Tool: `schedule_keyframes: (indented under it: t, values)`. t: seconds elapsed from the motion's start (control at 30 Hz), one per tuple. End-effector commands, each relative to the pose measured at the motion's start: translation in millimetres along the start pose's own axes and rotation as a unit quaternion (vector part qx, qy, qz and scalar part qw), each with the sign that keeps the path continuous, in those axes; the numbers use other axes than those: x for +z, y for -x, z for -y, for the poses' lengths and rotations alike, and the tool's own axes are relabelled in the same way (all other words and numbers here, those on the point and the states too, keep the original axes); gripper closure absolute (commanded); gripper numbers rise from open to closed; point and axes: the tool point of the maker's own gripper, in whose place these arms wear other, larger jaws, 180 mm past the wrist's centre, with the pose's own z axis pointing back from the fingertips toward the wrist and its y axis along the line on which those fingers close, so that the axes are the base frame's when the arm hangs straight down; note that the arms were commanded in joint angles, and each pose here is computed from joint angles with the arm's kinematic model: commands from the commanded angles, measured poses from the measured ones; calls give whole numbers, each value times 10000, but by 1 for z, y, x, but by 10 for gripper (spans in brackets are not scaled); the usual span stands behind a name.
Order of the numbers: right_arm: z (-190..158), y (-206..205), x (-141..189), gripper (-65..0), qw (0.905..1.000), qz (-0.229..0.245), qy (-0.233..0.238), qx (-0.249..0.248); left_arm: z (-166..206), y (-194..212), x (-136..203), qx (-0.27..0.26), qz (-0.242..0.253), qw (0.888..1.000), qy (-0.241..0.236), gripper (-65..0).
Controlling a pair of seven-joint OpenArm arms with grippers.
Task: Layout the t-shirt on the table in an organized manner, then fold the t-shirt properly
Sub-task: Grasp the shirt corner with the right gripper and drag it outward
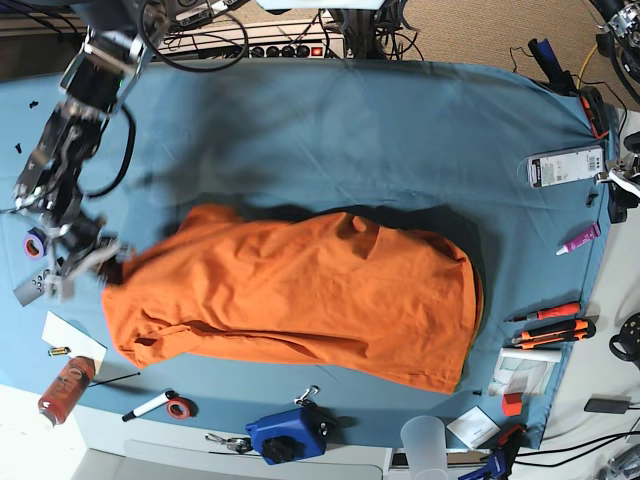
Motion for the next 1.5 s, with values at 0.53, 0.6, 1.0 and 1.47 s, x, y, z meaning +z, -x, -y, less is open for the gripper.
schedule_keyframes:
  t: [0.53,0.6,1.0,1.47]
  values:
    - [-4,-114,-82,-9,9960,871,110,176,10,-19,5,-95,354,9988,310,-384]
    - [-16,-113,-82,-148,9955,845,-189,397,10,-19,5,-93,359,9988,314,-384]
    - [-8,-129,-23,-225,9924,722,-928,-365,11,-19,5,-79,364,9988,322,-384]
    - [29,17,-13,-225,9985,286,-166,-440,25,-14,2,69,474,9973,550,-384]
